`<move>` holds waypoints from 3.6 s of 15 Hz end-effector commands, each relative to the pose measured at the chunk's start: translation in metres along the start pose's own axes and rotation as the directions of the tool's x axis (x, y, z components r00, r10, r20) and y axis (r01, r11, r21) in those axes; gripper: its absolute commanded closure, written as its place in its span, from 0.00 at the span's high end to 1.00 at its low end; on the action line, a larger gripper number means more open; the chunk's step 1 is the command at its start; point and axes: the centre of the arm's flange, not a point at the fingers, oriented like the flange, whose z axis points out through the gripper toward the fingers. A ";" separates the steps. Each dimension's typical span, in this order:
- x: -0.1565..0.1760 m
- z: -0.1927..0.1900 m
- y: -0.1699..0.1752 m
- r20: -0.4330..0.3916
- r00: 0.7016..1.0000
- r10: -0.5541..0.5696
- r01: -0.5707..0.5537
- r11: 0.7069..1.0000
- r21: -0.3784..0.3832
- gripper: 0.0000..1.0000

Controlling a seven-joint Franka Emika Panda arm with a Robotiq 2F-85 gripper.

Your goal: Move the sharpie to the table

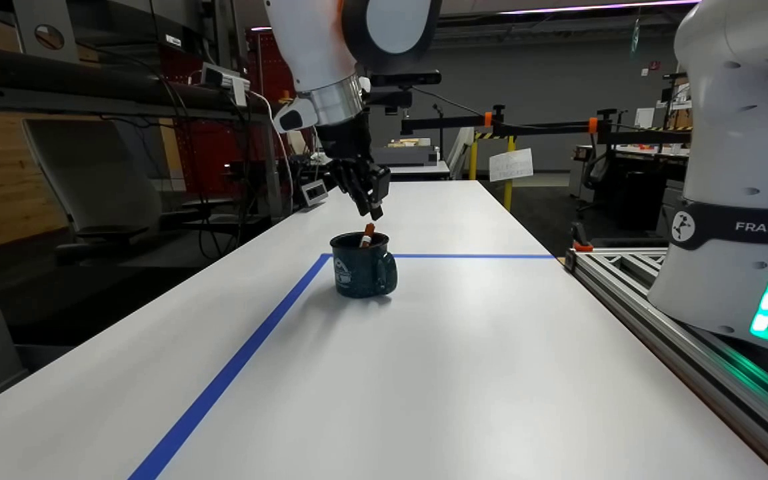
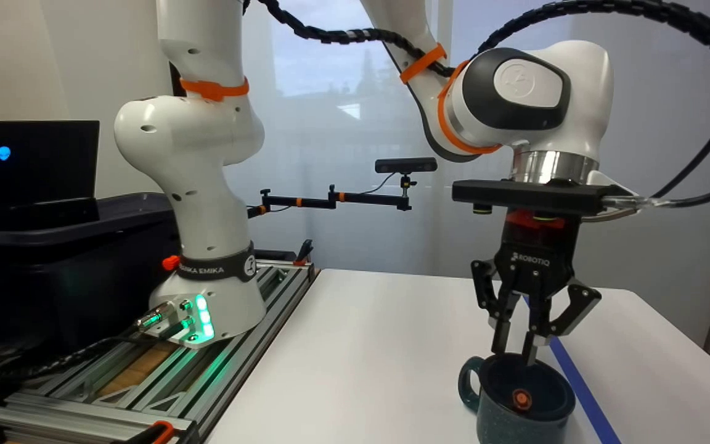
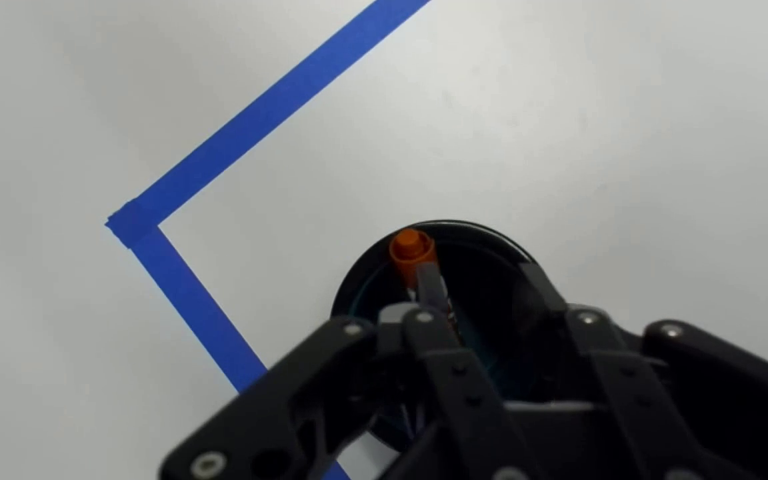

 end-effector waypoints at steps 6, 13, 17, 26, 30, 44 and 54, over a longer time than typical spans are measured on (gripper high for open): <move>0.020 0.010 0.024 -0.013 1.000 -0.008 0.009 1.000 0.028 0.25; 0.036 0.025 0.027 0.012 0.998 -0.060 0.060 0.997 0.046 0.25; 0.042 0.032 0.021 0.023 0.996 -0.086 0.084 0.995 0.062 0.28; 0.037 0.047 0.013 0.057 0.993 -0.105 0.100 0.992 0.080 0.33; 0.038 0.052 0.012 0.067 0.991 -0.112 0.107 0.991 0.077 0.31; -0.011 -0.068 -0.010 -0.005 0.993 -0.120 0.120 0.991 -0.058 0.05; 0.091 -0.110 -0.101 -0.065 0.972 -0.225 0.208 0.959 -0.195 0.05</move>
